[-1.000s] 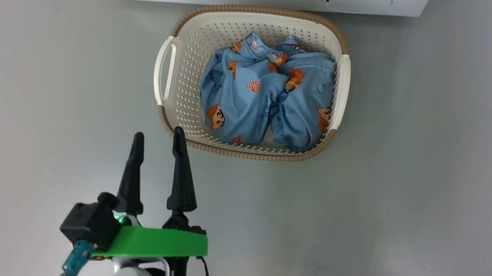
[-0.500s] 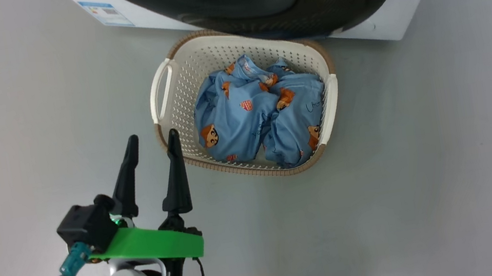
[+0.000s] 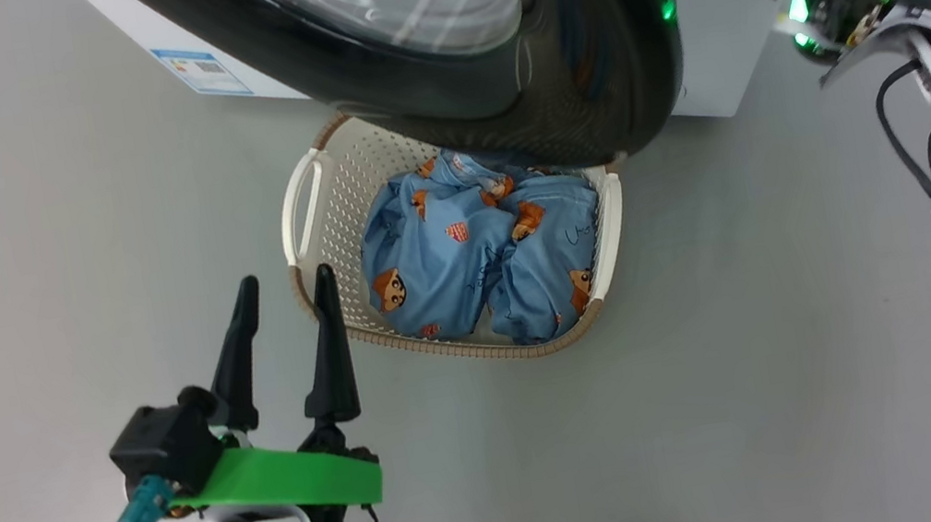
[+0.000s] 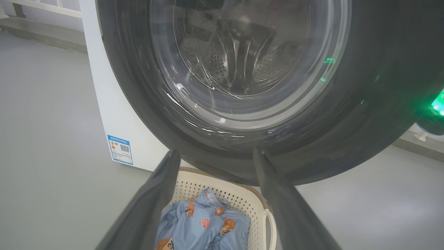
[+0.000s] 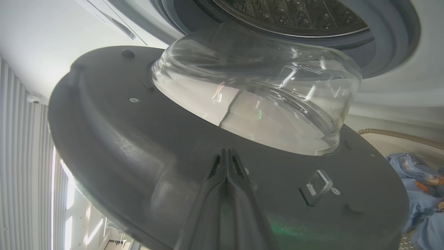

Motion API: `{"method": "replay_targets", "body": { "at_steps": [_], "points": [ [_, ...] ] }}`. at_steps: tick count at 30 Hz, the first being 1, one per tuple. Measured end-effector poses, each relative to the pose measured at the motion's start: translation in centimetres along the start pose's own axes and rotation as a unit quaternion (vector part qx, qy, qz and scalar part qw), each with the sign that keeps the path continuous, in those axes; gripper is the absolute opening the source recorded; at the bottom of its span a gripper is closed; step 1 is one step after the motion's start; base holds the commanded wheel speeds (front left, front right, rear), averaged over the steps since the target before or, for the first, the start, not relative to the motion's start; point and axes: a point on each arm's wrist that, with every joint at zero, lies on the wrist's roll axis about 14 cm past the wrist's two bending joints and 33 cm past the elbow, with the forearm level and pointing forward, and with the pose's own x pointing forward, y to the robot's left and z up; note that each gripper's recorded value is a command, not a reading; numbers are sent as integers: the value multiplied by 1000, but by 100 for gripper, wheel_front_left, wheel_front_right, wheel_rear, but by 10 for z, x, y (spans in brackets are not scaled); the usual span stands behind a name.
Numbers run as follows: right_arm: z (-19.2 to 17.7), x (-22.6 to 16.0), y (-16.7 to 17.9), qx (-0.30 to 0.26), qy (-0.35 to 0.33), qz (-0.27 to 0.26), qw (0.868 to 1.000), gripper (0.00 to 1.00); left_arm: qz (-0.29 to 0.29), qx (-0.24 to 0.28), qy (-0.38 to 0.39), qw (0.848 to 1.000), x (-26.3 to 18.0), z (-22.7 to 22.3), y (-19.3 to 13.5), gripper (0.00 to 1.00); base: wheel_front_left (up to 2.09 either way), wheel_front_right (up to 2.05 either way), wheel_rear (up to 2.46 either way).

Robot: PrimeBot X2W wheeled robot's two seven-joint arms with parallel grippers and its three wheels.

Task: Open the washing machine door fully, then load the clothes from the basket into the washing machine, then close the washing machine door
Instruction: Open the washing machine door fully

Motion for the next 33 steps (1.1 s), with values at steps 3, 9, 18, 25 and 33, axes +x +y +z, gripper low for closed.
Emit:
{"method": "replay_targets", "body": {
  "at_steps": [3,9,18,25,33],
  "points": [
    [-8,1,1,0,10,-1,1000,0,2,1,2,1000,-4,-1,1,100,0,0,0],
    [-31,5,9,8,37,7,999,0,10,0,-4,1000,-12,4,5,100,0,0,0],
    [-70,12,23,18,84,25,996,0,19,0,-12,1000,-25,10,10,100,0,0,0],
    [-96,20,32,27,117,37,992,0,27,0,-18,999,-33,15,14,100,0,0,0],
    [-129,29,44,38,158,55,985,0,36,1,-28,999,-41,22,20,100,0,0,0]
  ]
}}
